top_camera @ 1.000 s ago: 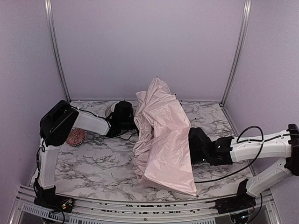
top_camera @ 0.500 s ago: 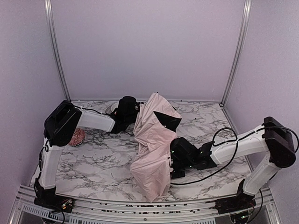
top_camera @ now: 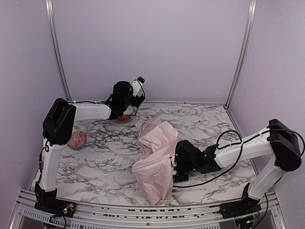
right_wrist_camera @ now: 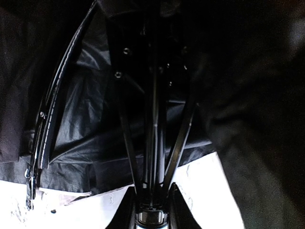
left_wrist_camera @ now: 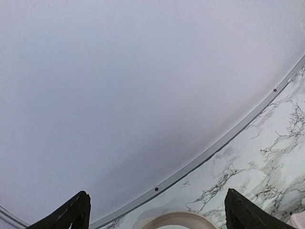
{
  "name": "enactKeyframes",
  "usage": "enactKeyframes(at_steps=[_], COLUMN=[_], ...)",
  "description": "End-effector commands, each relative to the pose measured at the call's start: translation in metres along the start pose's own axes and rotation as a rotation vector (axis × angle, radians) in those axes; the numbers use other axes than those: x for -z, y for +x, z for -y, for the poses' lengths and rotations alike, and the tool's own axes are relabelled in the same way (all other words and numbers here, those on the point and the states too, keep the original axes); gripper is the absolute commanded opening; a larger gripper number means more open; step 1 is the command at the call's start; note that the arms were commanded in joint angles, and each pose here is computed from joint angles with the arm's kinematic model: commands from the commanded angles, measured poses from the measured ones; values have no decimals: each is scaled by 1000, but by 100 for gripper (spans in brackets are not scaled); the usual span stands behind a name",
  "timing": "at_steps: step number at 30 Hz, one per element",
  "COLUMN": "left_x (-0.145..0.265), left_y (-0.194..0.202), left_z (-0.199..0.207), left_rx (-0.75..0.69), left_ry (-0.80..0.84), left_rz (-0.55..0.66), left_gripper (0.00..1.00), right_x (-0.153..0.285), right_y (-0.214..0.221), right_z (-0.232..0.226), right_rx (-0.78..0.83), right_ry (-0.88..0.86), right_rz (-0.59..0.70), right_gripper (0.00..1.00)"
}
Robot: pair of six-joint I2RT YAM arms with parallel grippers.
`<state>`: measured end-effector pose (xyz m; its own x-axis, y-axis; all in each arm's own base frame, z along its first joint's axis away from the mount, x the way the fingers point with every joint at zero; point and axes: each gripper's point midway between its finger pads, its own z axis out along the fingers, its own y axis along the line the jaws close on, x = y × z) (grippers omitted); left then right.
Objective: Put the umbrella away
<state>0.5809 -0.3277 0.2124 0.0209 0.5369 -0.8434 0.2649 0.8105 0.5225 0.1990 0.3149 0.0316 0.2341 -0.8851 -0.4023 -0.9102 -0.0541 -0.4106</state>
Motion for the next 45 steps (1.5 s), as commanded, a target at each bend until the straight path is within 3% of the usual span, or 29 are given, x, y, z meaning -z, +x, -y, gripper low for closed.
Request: enactKeyframes(at_steps=[1,4,7,10,13,18,23,29,32,37,43,45], left_x=[67,149,268,363,407,408,420,429,433,441,439,426], left_y=[-52,-83,-107,-110,-104,-95,-82,-74,-68,-63,-60,-61], left_z=[-7,23,63,71,78,101,133,142,144,132,115,117], left_rx=[64,36,17,59,87,104,116,112,118,95,69,52], left_ry=[116,356,775,1049,1158,1231,1449,1502,1518,1460,1305,1208], left_rz=[73,136,285,413,435,345,219,200,175,200,218,193], left_gripper=[98,87,79,84,93,93,85,78,82,99,98,93], right_x=[-7,-7,-7,-5,-5,-7,-6,-8,-9,-14,-19,-20], right_y=[22,23,23,20,13,5,0,-1,-7,-9,-11,-16], right_z=[-19,-10,-1,7,12,19,22,27,37,53,57,59], right_rx=[-64,-82,-104,-116,-109,-98,-89,-72,-76,-84,-63,-64], right_ry=[-95,-85,-78,-66,-62,-63,-63,-61,-60,-57,-68,-77], right_rz=[-68,-65,-57,-36,-13,-5,4,-4,13,28,35,47], right_gripper=[0,0,0,0,0,0,0,0,0,0,0,0])
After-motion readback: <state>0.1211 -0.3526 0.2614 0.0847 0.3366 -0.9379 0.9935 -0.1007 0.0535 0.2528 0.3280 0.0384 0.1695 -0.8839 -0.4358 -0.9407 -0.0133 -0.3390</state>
